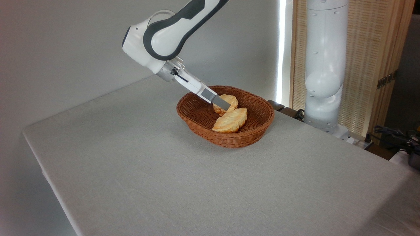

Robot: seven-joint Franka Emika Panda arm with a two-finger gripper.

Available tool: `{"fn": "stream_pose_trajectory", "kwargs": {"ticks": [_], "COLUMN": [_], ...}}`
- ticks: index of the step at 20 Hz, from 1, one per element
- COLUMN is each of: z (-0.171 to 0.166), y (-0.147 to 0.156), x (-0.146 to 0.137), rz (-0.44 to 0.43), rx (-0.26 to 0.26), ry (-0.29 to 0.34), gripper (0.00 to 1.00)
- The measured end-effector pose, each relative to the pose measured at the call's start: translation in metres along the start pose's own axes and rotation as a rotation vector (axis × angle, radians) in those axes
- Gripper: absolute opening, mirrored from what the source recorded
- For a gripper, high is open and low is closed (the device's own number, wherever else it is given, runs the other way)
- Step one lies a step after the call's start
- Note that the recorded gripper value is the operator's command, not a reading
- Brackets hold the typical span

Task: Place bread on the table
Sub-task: 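Close the gripper on the smaller bread roll and lift it, then carry the roll out of the basket and lower it onto the table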

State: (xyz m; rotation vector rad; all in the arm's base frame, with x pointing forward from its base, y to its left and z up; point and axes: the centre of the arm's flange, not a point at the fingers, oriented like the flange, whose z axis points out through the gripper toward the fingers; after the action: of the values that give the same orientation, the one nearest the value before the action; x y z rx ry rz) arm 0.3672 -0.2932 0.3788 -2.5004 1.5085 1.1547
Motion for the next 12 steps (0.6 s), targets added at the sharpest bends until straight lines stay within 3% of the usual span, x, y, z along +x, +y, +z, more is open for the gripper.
{"fn": "stream_pose_trajectory", "kwargs": {"ticks": [12], "z": [-0.032], "y": [0.006], "x": [-0.018], "rz": [0.013], "rx": [0.022], "ry": [0.084], "gripper": [0.48]}}
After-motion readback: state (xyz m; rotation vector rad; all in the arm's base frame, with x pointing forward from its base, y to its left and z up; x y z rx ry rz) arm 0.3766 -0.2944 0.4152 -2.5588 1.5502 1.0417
